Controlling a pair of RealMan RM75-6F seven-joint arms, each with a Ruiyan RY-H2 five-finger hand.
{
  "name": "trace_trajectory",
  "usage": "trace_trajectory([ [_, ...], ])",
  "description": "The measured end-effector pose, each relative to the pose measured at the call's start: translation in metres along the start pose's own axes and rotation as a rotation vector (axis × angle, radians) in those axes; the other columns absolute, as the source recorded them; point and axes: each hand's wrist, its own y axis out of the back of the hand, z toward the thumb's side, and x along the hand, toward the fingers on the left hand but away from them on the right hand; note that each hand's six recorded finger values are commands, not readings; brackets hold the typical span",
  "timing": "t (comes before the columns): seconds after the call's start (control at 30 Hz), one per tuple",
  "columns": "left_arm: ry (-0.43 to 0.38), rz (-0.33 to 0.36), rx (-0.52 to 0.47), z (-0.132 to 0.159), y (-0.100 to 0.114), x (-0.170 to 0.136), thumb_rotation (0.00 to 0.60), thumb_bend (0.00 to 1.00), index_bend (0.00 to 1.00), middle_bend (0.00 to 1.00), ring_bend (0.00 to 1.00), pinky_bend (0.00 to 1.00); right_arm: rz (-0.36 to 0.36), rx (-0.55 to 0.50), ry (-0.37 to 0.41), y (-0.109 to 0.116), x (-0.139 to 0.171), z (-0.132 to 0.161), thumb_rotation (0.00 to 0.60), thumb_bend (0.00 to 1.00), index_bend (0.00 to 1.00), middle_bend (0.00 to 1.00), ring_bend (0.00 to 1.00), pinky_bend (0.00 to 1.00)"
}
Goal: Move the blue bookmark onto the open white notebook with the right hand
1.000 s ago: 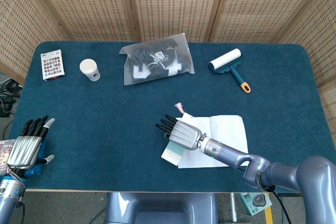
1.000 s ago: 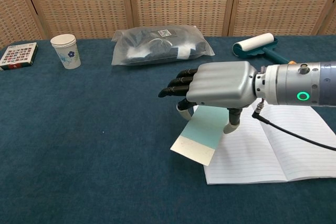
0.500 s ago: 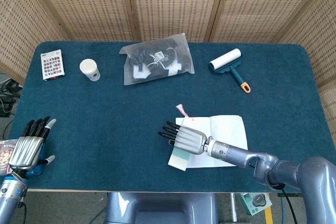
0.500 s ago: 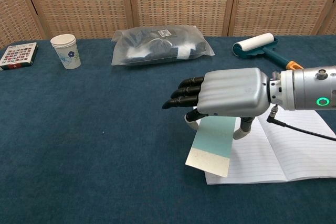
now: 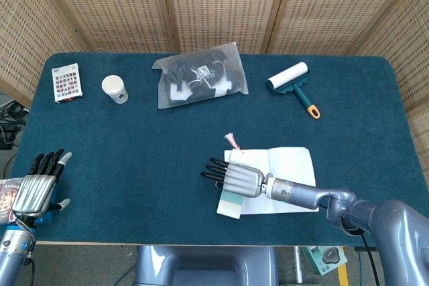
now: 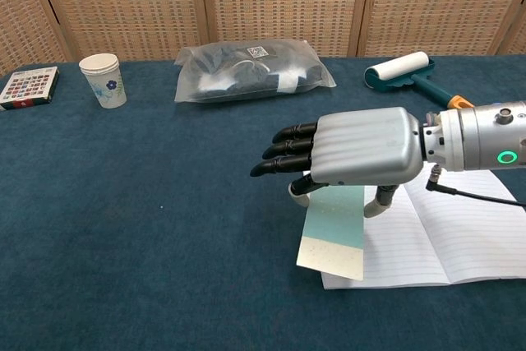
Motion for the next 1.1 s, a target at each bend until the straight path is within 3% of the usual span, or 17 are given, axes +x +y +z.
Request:
trace_trajectory([
  [0.3, 0.009, -0.007, 0.011, 0.000, -0.002, 0.000, 0.600, 0.05, 0.00, 0.00, 0.00, 0.00, 0.019, 0.045, 0.021, -0.011, 0.010, -0.014, 0.600, 0.18, 0.49, 0.01, 0.00, 0.10],
  [0.63, 0.007, -0.009, 0.017, 0.002, -0.003, 0.000, 0.600, 0.05, 0.00, 0.00, 0.00, 0.00, 0.073, 0.037, -0.011, -0.031, 0.029, -0.022, 0.600, 0.18, 0.49, 0.01, 0.00, 0.09],
  [1.1, 0.012, 0.007, 0.011, 0.000, 0.000, -0.002, 0.600, 0.05, 0.00, 0.00, 0.00, 0.00, 0.046, 0.053, 0.012, -0.028, 0.032, -0.018, 0.600, 0.18, 0.48, 0.00, 0.00, 0.08],
])
